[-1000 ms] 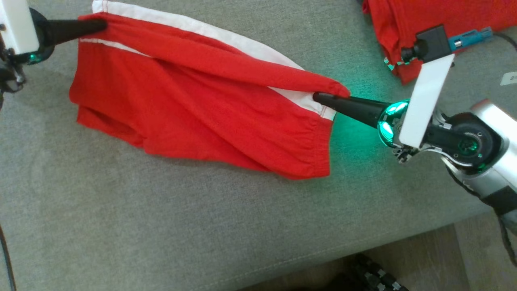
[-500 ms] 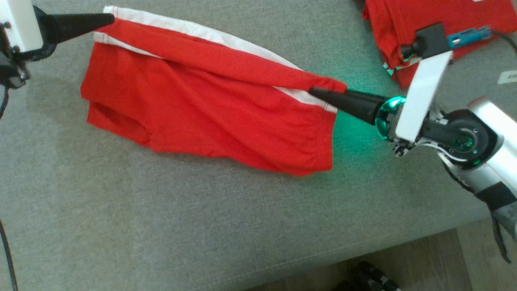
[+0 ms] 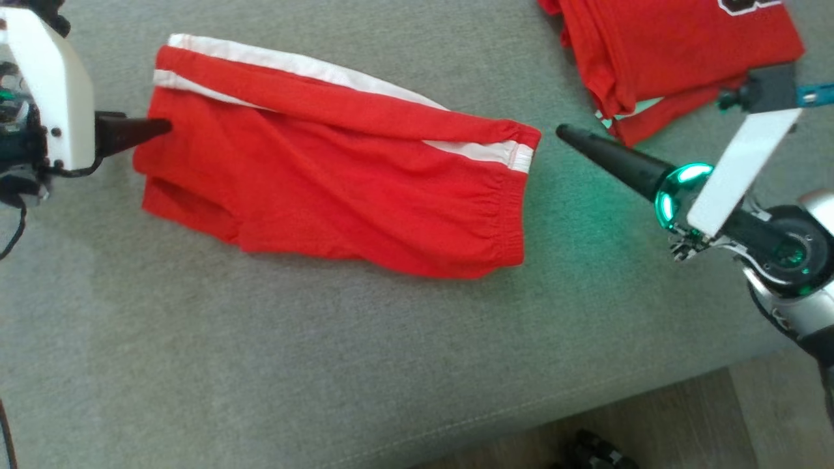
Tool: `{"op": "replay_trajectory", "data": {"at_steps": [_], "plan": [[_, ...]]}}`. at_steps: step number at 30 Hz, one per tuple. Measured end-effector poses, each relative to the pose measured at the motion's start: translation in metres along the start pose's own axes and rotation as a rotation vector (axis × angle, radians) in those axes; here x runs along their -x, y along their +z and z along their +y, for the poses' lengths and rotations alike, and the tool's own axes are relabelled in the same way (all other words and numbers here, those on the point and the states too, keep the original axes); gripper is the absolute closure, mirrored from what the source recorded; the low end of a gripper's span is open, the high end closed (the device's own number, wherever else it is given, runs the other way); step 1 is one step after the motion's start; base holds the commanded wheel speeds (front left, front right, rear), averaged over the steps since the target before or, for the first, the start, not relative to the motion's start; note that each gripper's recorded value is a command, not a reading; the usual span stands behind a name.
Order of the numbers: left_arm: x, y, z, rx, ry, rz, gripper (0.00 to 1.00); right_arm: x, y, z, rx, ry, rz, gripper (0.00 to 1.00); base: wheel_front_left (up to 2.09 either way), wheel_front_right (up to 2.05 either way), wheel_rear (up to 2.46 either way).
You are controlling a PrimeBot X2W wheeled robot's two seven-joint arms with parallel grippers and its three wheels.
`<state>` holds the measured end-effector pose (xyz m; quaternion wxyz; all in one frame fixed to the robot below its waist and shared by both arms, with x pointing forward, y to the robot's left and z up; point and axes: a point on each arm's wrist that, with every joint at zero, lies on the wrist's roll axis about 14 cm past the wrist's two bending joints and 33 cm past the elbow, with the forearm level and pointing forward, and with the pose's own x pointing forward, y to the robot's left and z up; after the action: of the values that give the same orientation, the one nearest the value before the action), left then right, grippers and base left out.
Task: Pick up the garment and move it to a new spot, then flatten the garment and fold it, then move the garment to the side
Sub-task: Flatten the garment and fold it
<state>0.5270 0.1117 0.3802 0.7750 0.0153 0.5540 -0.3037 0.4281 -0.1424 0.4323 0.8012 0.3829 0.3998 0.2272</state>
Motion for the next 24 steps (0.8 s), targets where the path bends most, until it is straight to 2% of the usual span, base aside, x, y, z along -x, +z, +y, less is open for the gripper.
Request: {"op": "replay_trajectory", "data": {"at_steps": [6,12,13,14,15,17,18,24], "plan": [[-0.014,-0.003,0.003,-0.035,0.023,0.045,0.0,0.012,0.013,0.002,0.003,0.004,-0.07,0.0,0.0,0.0,0.0],[-0.021,-0.004,-0.019,-0.033,-0.046,0.105,0.0,0.026,0.002,-0.012,-0.036,-0.038,-0.084,0.0,0.0,0.0,0.0],[-0.022,-0.005,-0.025,-0.035,-0.065,0.122,0.03,0.028,0.002,-0.013,-0.036,-0.039,-0.088,0.0,0.0,0.0,0.0],[-0.022,-0.005,-0.027,-0.039,-0.068,0.13,0.16,0.029,0.002,-0.013,-0.035,-0.042,-0.09,0.0,0.0,0.0,0.0],[-0.022,-0.006,-0.027,-0.04,-0.067,0.138,0.42,0.029,0.002,-0.014,-0.035,-0.043,-0.091,0.0,0.0,0.0,0.0],[-0.023,-0.008,-0.027,-0.042,-0.063,0.156,0.76,0.03,0.003,-0.013,-0.035,-0.043,-0.094,0.0,0.0,0.0,0.0],[-0.023,-0.01,-0.026,-0.04,-0.057,0.167,1.0,0.03,0.003,-0.013,-0.034,-0.042,-0.095,0.0,0.0,0.0,0.0],[-0.016,-0.014,-0.031,-0.035,-0.048,0.176,1.0,0.031,0.005,-0.006,-0.017,-0.032,-0.102,0.0,0.0,0.0,0.0]]}}
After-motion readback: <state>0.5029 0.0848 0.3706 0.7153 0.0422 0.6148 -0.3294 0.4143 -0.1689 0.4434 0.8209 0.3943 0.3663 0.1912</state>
